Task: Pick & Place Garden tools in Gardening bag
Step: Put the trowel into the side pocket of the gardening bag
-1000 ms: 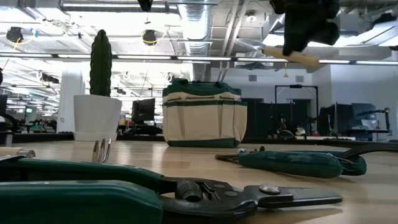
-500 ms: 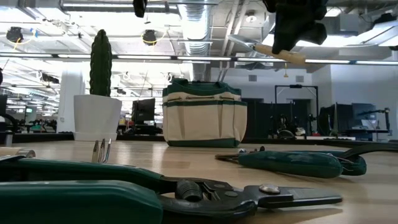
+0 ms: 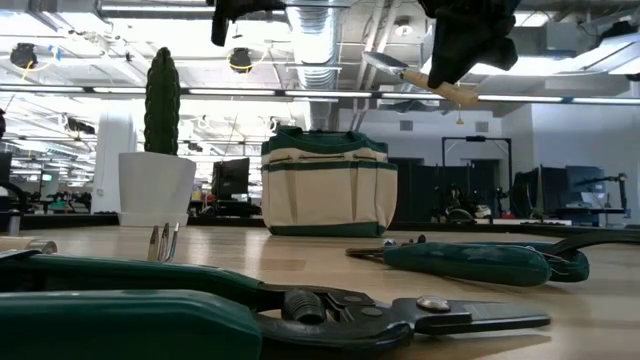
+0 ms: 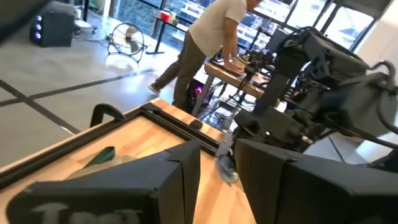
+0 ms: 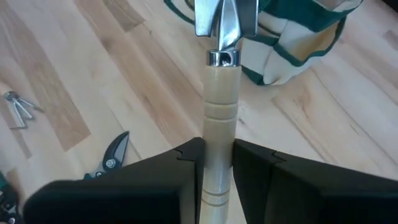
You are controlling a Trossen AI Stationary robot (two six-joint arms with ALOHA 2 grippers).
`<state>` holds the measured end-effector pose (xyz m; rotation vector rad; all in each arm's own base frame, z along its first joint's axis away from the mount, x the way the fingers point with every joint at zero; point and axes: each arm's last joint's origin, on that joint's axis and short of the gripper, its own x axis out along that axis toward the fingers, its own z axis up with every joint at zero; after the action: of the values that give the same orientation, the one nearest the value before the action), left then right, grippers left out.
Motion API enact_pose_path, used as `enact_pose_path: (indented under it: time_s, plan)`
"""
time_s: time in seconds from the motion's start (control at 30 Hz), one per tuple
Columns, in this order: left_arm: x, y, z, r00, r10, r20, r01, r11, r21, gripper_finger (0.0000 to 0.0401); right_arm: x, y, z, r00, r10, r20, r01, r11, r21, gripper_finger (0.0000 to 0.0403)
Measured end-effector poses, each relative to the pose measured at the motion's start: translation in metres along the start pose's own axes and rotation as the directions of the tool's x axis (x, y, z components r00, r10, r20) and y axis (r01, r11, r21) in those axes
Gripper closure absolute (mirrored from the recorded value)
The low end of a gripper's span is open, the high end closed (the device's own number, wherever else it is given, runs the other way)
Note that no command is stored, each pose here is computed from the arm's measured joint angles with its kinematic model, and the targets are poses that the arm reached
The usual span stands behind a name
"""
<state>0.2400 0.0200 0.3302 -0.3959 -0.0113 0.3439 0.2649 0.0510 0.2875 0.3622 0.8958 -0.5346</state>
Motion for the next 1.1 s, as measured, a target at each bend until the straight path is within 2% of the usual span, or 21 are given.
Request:
enact_pose_path:
  time_s: [0.1, 0.3, 0.47, 0.67, 0.9, 1.1]
  plan:
    - [0.004, 0.013, 0.005, 1.0, -0.019, -0.015, 0.018, 1.0, -0.023, 0.0311, 0.0, 0.0, 0.002, 0.999, -0.017, 0.038, 0.017, 1.0, -0.009, 0.035]
    - [0.002, 0.029, 0.015, 0.997, -0.072, -0.037, 0.069, 0.996, -0.064, 0.0311, -0.001, 0.008, 0.013, 0.986, 0.03, 0.166, -0.027, 0.999, -0.021, 0.0349]
    - [-0.006, 0.029, 0.021, 0.993, -0.115, -0.022, 0.114, 0.991, -0.069, 0.0311, -0.003, 0.014, 0.024, 0.962, 0.092, 0.257, -0.084, 0.996, -0.044, 0.0349]
    - [-0.022, 0.028, 0.029, 0.99, -0.142, -0.015, 0.14, 0.987, -0.082, 0.0311, -0.001, 0.01, 0.034, 0.946, 0.099, 0.307, -0.096, 0.995, -0.025, 0.0349]
    - [-0.056, 0.037, 0.034, 0.993, -0.086, -0.08, 0.078, 0.992, -0.096, 0.0311, -0.003, 0.013, 0.045, 0.908, 0.1, 0.407, -0.112, 0.994, 0.006, 0.0349]
    - [-0.06, 0.034, 0.035, 0.991, -0.112, -0.072, 0.101, 0.985, -0.139, 0.0311, -0.006, 0.013, 0.053, 0.873, 0.083, 0.481, -0.106, 0.994, 0.021, 0.0349]
